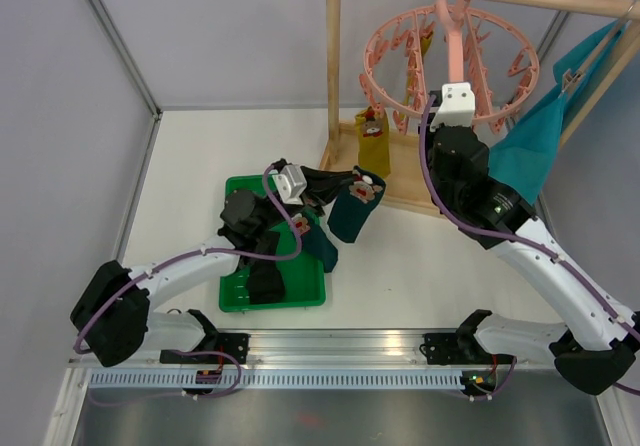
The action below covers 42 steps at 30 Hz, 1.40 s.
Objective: Clip the socks to the hanger
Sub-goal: Open the clamp at the hanger, then clamp the sock onto the hanger.
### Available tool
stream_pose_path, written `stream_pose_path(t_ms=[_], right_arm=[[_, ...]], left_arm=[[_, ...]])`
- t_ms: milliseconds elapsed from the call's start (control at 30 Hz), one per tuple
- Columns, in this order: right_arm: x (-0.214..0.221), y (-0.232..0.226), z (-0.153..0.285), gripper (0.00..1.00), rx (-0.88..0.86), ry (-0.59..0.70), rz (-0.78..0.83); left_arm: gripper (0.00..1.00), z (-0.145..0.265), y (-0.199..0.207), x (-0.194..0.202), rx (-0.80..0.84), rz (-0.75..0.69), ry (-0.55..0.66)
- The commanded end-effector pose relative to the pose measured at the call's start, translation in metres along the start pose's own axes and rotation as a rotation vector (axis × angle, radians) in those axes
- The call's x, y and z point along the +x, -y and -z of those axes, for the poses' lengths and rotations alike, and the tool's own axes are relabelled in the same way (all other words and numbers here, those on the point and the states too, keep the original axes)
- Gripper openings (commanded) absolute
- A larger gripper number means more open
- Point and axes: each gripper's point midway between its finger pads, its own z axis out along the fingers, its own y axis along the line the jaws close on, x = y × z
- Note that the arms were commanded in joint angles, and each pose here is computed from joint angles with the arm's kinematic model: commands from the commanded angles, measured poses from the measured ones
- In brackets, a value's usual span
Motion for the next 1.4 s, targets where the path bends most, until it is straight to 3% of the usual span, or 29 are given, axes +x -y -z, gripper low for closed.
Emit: stream_pose_path(t_ms=[0,233,367,833,1367], right_arm=[[-0.021,0.007,0.006,0.24,-0.003,0.058,-0.076],[-0.030,-0.003,0.010,0.08,-0.066,0.060,-0.135],[-0.034,-0.001,0.013,0.00,-0.071,0.057,-0.142],[-0.040,-0.014,0.015,0.00,-0.133,0.046,-0.198],[-0.044,-0.022,0.014,0.00,-0.169,0.050,-0.203]], left_arm=[[0.02,-0.013,0.000,-0.019,0.018,0.001,0.069],[0.02,-0.039,-0.010,-0.017,0.002,-0.004,0.112],[0.02,-0.059,-0.015,0.004,0.004,-0.020,0.093],[0.02,-0.097,-0.031,0.037,-0.019,0.005,0.121],[0.02,-0.113,-0.045,0.028,-0.063,0.017,0.177]])
